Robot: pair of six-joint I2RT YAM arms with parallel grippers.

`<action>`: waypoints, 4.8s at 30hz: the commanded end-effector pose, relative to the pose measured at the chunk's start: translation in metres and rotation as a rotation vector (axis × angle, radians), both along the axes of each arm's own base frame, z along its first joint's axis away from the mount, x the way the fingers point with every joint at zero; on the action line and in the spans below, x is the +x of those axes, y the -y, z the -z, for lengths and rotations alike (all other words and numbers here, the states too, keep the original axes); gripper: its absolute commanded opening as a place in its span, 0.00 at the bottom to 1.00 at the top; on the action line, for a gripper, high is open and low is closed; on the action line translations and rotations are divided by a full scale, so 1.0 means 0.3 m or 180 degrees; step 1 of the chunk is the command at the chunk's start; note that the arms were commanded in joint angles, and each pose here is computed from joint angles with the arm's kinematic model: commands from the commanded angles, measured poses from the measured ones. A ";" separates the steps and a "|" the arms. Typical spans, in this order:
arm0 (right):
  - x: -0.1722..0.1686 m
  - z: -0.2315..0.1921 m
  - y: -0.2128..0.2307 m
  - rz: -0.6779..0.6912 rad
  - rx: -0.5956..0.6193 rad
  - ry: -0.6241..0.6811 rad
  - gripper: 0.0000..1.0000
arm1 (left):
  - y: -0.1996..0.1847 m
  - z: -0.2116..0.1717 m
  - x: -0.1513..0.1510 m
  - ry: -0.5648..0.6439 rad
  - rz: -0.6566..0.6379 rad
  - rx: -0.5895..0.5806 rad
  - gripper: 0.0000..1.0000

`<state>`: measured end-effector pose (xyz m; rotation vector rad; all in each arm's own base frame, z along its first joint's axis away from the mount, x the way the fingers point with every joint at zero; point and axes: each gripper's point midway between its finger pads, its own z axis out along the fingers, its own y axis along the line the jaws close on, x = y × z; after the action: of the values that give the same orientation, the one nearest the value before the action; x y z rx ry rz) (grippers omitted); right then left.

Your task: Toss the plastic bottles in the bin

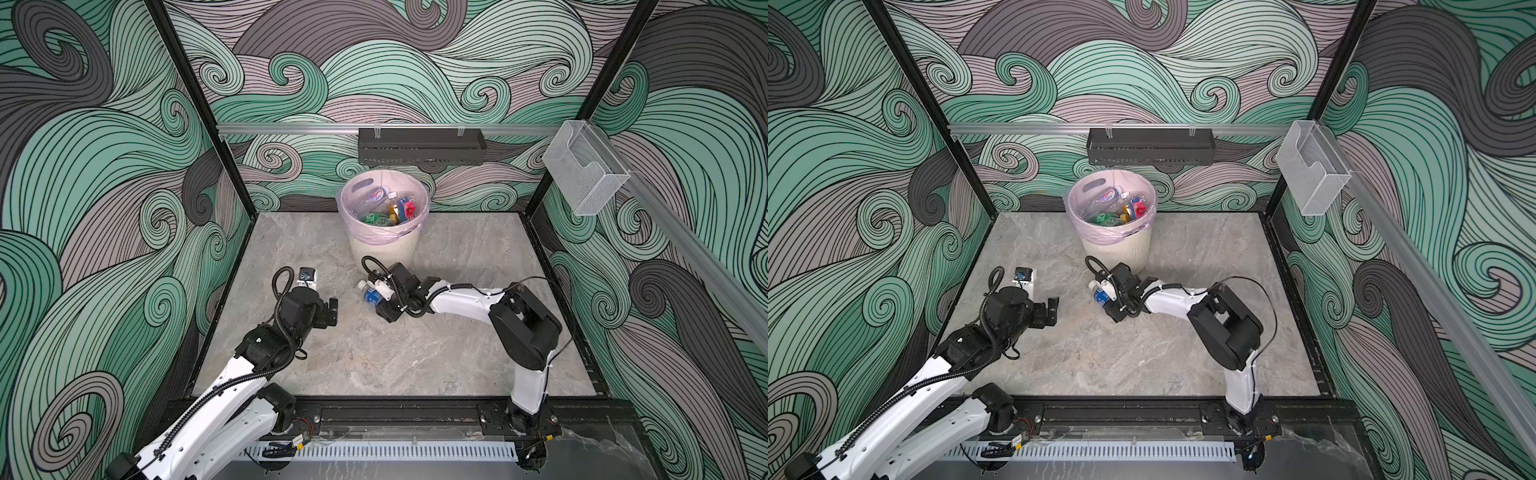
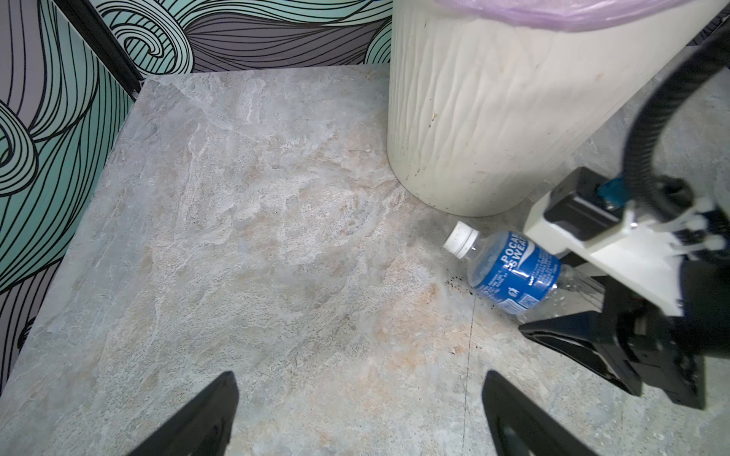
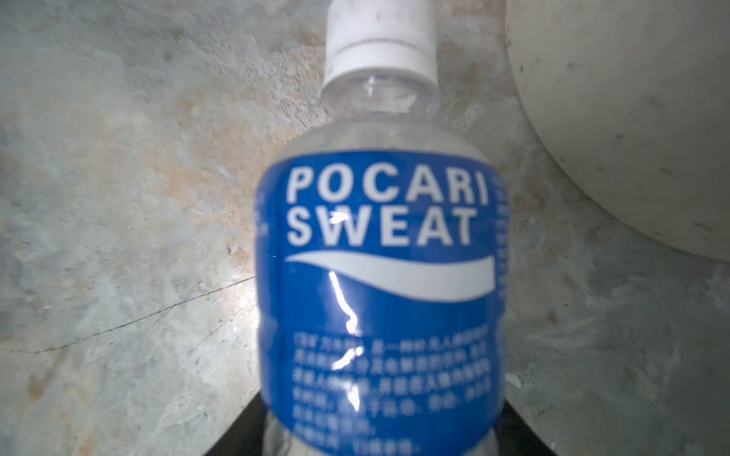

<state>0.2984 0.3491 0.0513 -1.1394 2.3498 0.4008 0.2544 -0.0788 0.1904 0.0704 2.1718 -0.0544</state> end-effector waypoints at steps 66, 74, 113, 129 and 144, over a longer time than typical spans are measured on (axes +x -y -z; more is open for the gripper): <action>0.269 -1.215 0.295 0.0881 0.1226 0.1910 1.00 | 0.036 0.003 0.085 -0.0025 0.0046 0.0178 0.99; 0.225 -1.104 0.470 0.1268 0.1000 0.1943 1.00 | -0.013 -0.026 0.130 0.0176 -0.0204 0.0340 0.99; 0.237 -0.250 1.257 0.3412 0.0408 0.2319 1.00 | -0.426 0.319 0.452 0.0587 -0.1063 0.0174 0.99; 0.323 -0.138 1.211 0.3170 0.0483 0.2036 1.00 | -0.431 0.352 0.474 0.0451 -0.1071 0.0183 0.99; 0.321 -0.144 1.210 0.3156 0.0502 0.2088 1.00 | -0.431 0.348 0.472 0.0464 -0.1072 0.0182 0.99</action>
<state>0.3908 -0.0144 0.0843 0.0800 1.9514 -0.1427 0.3856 0.0491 0.0688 -0.2518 2.0629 0.2088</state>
